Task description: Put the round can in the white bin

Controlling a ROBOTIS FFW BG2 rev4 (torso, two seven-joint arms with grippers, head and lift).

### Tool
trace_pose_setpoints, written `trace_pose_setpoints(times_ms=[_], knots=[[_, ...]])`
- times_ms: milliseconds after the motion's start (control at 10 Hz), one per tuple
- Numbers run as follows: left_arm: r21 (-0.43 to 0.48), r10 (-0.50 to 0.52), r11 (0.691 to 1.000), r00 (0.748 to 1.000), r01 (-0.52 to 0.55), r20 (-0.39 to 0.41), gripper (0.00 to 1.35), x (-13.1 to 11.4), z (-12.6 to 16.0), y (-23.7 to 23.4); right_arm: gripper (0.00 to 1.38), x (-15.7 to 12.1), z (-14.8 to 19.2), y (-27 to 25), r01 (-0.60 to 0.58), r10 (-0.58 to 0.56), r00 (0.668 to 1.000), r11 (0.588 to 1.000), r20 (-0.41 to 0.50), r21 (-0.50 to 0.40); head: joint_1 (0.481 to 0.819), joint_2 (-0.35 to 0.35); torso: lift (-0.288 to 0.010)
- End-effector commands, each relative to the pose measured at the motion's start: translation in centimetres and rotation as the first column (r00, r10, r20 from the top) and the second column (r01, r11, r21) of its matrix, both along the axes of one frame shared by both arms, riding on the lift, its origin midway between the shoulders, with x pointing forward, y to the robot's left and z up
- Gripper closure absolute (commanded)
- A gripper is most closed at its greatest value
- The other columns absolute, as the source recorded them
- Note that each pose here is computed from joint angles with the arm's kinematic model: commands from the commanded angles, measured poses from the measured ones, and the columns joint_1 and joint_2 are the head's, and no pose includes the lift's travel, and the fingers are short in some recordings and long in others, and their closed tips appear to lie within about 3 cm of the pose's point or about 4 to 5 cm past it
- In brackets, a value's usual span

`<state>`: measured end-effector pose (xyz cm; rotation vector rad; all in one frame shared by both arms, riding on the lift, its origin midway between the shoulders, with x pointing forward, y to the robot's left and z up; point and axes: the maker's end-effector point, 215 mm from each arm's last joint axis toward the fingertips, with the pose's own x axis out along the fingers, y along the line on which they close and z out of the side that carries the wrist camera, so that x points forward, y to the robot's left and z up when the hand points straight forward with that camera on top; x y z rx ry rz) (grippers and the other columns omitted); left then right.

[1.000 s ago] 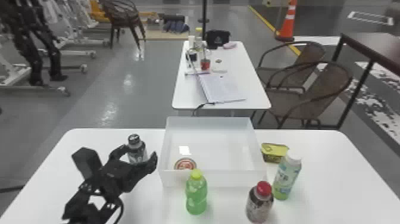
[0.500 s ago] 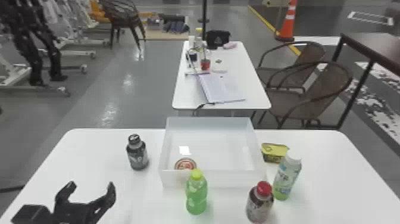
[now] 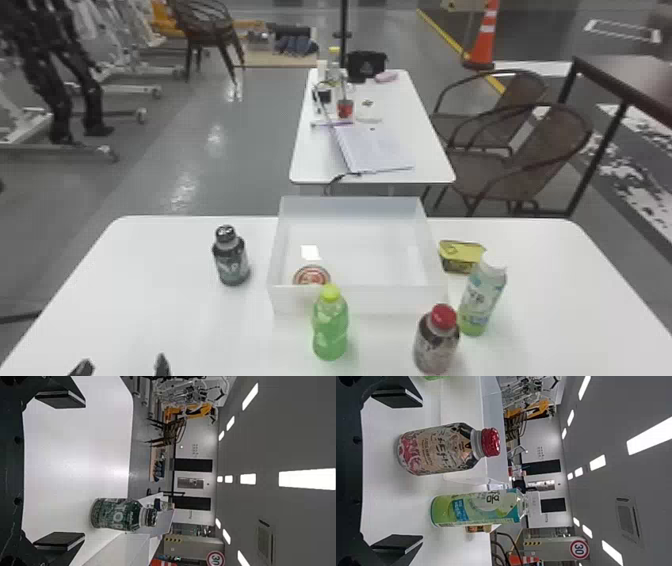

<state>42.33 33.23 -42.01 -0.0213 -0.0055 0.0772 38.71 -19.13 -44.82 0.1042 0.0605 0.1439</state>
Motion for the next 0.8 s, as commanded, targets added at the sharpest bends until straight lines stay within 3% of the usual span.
trace_pose_setpoints(times_ms=[0, 700], knots=[[0.002, 0.009, 1.000, 1.000, -0.009, -0.004, 0.13, -0.56, -0.28, 0.17, 0.10, -0.30, -0.05, -0.11, 0.003, -0.003, 1.000, 1.000, -0.003, 0.000, 0.549, 0.000, -0.100], [-0.007, 0.000, 1.000, 1.000, 0.000, 0.000, 0.13, -0.46, -0.23, -0.46, 0.10, -0.52, 0.04, -0.07, 0.002, -0.002, 1.000, 1.000, -0.003, -0.001, 0.549, 0.000, -0.100]])
